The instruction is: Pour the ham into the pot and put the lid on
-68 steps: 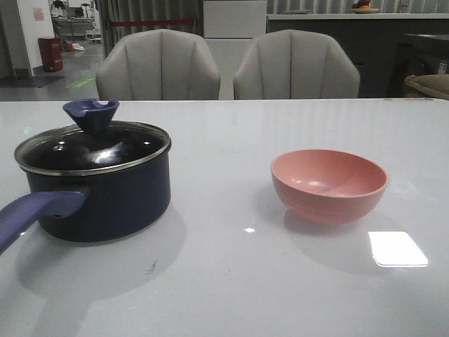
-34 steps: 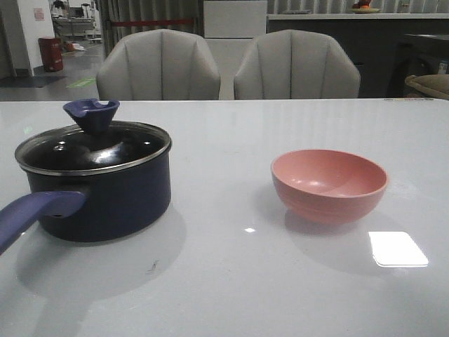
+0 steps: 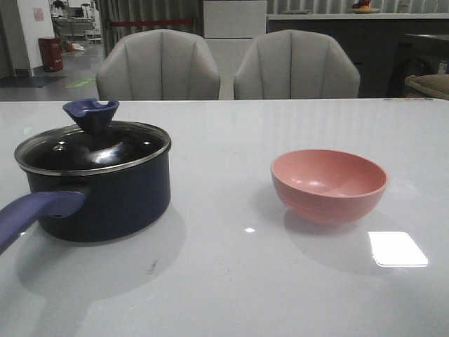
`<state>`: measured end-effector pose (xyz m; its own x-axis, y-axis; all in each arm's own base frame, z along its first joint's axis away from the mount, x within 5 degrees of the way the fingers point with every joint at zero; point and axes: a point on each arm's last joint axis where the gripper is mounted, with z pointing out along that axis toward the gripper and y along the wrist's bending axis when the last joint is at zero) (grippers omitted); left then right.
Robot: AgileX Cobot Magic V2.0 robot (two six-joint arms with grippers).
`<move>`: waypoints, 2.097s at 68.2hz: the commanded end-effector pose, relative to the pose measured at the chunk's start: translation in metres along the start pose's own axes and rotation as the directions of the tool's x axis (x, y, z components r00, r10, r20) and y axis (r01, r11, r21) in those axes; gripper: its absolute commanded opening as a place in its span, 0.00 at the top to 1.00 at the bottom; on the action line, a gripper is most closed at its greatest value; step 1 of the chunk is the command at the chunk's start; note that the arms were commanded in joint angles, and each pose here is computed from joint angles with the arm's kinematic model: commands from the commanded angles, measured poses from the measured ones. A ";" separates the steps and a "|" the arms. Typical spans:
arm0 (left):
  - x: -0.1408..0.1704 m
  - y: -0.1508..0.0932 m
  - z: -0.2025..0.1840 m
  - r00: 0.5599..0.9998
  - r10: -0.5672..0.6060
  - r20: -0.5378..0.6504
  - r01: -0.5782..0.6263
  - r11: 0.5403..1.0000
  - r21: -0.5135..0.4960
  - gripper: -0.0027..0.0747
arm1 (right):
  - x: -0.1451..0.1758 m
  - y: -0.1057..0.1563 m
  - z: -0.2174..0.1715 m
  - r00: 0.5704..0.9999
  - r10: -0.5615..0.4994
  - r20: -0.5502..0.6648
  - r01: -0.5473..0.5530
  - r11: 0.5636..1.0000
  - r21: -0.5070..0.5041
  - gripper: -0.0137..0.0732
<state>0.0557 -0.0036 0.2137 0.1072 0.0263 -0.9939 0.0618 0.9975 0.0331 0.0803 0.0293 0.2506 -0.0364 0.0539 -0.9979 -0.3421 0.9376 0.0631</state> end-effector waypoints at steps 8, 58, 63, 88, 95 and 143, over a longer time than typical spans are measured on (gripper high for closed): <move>-0.001 0.000 -0.001 0.997 -0.015 0.076 0.015 1.000 -0.006 0.82 | -0.016 -0.002 0.000 0.995 -0.009 0.101 0.006 1.000 0.027 0.67; -0.001 0.000 -0.001 0.997 -0.015 0.076 0.015 1.000 -0.006 0.82 | -0.009 -0.003 -0.002 0.995 -0.022 0.094 0.019 0.999 0.034 0.67; -0.001 0.000 -0.001 0.997 -0.015 0.076 0.015 1.000 -0.006 0.82 | -0.002 -0.004 -0.007 0.995 -0.047 0.092 0.042 0.998 0.051 0.67; -0.001 0.000 -0.001 0.997 -0.015 0.076 0.015 1.000 -0.006 0.82 | 0.024 -0.014 -0.030 0.992 -0.061 0.111 0.035 0.975 0.222 0.67; -0.001 0.000 -0.001 0.997 -0.015 0.076 0.015 1.000 -0.006 0.82 | 0.029 -0.014 -0.032 0.991 -0.067 0.118 0.039 0.974 0.224 0.67; -0.001 0.000 -0.001 0.997 -0.015 0.076 0.015 1.000 -0.006 0.82 | 0.042 -0.015 -0.032 0.991 -0.040 0.127 0.011 0.975 0.220 0.67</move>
<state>0.0557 -0.0036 0.2137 0.1072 0.0263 -0.9939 0.0618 0.9975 0.0331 0.0564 0.0071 0.1974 -0.0174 0.0530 -0.9984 -0.1257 0.9906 0.0548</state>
